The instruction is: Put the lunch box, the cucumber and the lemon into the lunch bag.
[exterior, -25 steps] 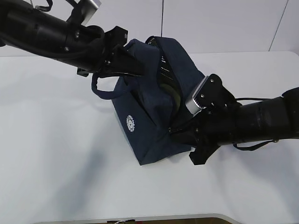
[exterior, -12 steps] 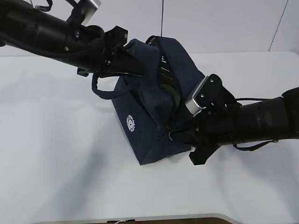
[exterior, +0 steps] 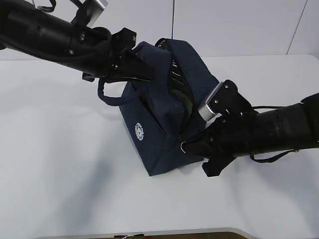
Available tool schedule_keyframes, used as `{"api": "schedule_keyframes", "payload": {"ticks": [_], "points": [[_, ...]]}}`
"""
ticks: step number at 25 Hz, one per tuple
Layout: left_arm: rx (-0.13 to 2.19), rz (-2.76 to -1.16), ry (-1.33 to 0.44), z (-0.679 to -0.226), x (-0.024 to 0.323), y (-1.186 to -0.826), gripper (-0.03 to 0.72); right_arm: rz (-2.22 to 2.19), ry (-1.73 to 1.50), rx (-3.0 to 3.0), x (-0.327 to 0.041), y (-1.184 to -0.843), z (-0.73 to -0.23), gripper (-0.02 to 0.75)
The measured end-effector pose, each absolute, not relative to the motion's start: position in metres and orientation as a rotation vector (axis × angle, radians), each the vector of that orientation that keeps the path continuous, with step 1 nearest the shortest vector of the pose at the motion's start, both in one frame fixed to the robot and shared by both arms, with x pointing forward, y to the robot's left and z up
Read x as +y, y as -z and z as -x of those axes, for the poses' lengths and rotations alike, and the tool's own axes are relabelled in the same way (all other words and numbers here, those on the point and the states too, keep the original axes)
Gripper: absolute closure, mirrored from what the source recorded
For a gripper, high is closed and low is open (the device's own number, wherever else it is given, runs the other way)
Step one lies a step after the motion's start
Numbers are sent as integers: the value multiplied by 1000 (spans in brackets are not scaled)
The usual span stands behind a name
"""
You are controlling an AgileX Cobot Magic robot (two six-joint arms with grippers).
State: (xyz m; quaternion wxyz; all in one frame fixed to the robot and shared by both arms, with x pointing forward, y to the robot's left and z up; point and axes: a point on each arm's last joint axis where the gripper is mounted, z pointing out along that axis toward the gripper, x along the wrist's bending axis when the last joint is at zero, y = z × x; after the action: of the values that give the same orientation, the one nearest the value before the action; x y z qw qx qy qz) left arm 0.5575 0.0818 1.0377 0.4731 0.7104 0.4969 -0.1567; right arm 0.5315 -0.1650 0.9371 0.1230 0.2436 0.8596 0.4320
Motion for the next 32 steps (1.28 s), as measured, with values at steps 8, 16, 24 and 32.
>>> {"api": "schedule_keyframes", "payload": {"ticks": [8, 16, 24, 32], "points": [[1215, -1739, 382, -558, 82, -1038, 700, -770, -1246, 2540, -167, -946, -525, 733], [1215, -1739, 382, -558, 82, -1038, 700, -859, -1249, 2548, -169, -957, -520, 733], [1216, -1738, 381, -558, 82, -1038, 700, -890, -1174, 2626, -172, -962, -510, 733], [1216, -1738, 381, -558, 82, -1038, 700, -876, -1191, 2699, -171, -962, -504, 733]]}}
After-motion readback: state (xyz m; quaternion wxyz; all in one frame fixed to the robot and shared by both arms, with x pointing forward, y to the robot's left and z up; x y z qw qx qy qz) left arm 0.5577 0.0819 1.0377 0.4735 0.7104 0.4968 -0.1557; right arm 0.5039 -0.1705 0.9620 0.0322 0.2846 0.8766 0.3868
